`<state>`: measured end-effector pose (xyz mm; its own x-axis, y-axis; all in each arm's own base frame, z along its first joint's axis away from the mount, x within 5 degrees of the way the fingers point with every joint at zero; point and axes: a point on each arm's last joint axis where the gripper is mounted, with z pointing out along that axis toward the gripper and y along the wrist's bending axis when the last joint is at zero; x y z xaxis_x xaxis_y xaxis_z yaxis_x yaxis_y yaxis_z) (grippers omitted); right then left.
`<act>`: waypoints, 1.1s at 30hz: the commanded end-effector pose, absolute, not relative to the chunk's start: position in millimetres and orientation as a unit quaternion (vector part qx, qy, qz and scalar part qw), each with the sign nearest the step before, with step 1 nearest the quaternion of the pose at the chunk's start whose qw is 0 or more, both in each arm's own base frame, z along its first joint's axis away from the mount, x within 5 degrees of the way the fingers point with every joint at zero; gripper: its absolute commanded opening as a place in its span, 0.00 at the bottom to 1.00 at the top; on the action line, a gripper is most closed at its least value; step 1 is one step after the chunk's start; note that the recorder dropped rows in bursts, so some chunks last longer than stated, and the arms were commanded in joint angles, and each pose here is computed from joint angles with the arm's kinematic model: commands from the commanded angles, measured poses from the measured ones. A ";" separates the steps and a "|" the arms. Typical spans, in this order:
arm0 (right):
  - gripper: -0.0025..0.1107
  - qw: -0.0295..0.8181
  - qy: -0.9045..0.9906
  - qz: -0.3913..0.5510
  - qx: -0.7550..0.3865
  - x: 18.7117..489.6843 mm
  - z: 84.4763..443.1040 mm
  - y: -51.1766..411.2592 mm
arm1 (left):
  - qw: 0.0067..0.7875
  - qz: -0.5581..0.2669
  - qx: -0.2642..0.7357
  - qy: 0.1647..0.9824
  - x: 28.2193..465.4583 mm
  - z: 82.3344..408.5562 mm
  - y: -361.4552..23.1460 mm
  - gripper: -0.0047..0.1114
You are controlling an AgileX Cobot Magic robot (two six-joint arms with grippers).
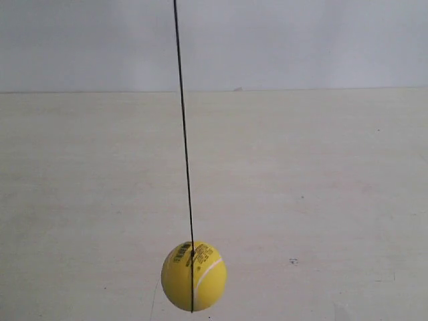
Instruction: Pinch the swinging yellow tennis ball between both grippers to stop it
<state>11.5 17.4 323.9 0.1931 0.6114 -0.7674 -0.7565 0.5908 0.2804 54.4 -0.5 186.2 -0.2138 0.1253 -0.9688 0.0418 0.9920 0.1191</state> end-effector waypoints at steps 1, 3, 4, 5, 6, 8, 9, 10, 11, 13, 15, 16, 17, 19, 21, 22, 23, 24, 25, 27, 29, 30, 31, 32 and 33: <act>0.02 0.808 0.401 0.431 0.025 17.5 313.2 9.2 | 0.625 0.034 0.053 0.778 54.3 185.5 -0.5 0.08; 0.02 0.824 0.416 0.383 0.045 24.0 300.2 9.1 | 0.625 0.034 0.053 0.778 54.3 185.5 -0.5 0.08; 0.02 0.831 0.426 0.352 0.058 28.1 291.8 8.2 | 0.625 0.034 0.053 0.778 54.3 185.5 -0.5 0.08; 0.02 0.835 0.431 0.335 0.070 30.3 287.2 7.0 | 0.625 0.034 0.053 0.778 54.3 185.5 -0.5 0.08; 0.02 0.836 0.437 0.320 0.086 33.1 281.0 5.3 | 0.625 0.034 0.053 0.778 54.3 185.5 -0.5 0.08; 0.02 0.833 0.459 0.289 0.112 39.0 267.0 2.3 | 0.625 0.034 0.053 0.778 54.3 185.5 -0.5 0.08; 0.02 0.831 0.475 0.266 0.118 41.9 259.5 1.3 | 0.625 0.034 0.053 0.778 54.3 185.5 -0.5 0.08; 0.02 0.830 0.492 0.237 0.114 44.7 251.2 0.9 | 0.625 0.034 0.053 0.778 54.3 185.5 -0.5 0.08; 0.02 0.833 0.500 0.212 0.105 45.5 248.8 0.6 | 0.625 0.034 0.053 0.778 54.3 185.5 -0.5 0.08; 0.02 0.817 0.554 0.146 0.069 49.8 239.5 1.7 | 0.625 0.034 0.053 0.778 54.3 185.5 -0.5 0.08; 0.02 0.794 0.601 0.088 0.029 52.9 230.4 2.7 | 0.625 0.034 0.053 0.778 54.3 185.5 -0.5 0.08; 0.02 0.781 0.621 0.067 0.012 54.0 226.0 3.2 | 0.625 0.034 0.053 0.778 54.3 185.5 -0.5 0.08; 0.02 0.770 0.636 0.047 -0.006 54.7 222.6 3.5 | 0.625 0.034 0.053 0.778 54.3 185.5 -0.5 0.08; 0.02 0.755 0.654 0.026 -0.026 55.4 218.2 3.9 | 0.625 0.034 0.053 0.778 54.3 185.5 -0.5 0.08; 0.02 0.737 0.675 0.017 -0.037 56.0 213.2 4.4 | 0.625 0.034 0.053 0.778 54.3 185.5 -0.5 0.08; 0.02 0.725 0.687 0.014 -0.042 56.2 210.0 4.6 | 0.625 0.034 0.053 0.778 54.3 185.5 -0.5 0.08; 0.02 0.710 0.703 0.012 -0.046 56.3 206.0 4.8 | 0.625 0.034 0.053 0.778 54.3 185.5 -0.5 0.08; 0.02 0.695 0.718 0.009 -0.050 56.2 202.1 4.7 | 0.625 0.034 0.053 0.778 54.3 185.5 -0.5 0.08; 0.02 0.681 0.730 0.007 -0.051 56.1 198.8 4.6 | 0.625 0.034 0.053 0.778 54.3 185.5 -0.5 0.08; 0.02 0.666 0.745 0.009 -0.045 55.7 195.0 4.1 | 0.625 0.034 0.053 0.778 54.3 185.5 -0.5 0.08; 0.02 0.657 0.753 0.014 -0.039 55.5 192.9 4.0 | 0.625 0.034 0.053 0.778 54.3 185.5 -0.5 0.08; 0.02 0.655 0.755 0.018 -0.035 55.4 192.4 3.9 | 0.625 0.034 0.053 0.778 54.3 185.5 -0.5 0.08; 0.02 0.651 0.758 0.023 -0.029 55.3 191.6 4.0 | 0.625 0.034 0.053 0.778 54.3 185.5 -0.5 0.08; 0.02 0.648 0.761 0.024 -0.028 55.2 190.8 3.9 | 0.625 0.034 0.053 0.778 54.3 185.5 -0.5 0.08; 0.02 0.643 0.765 0.026 -0.026 55.0 189.7 4.0 | 0.625 0.034 0.053 0.778 54.3 185.5 -0.5 0.08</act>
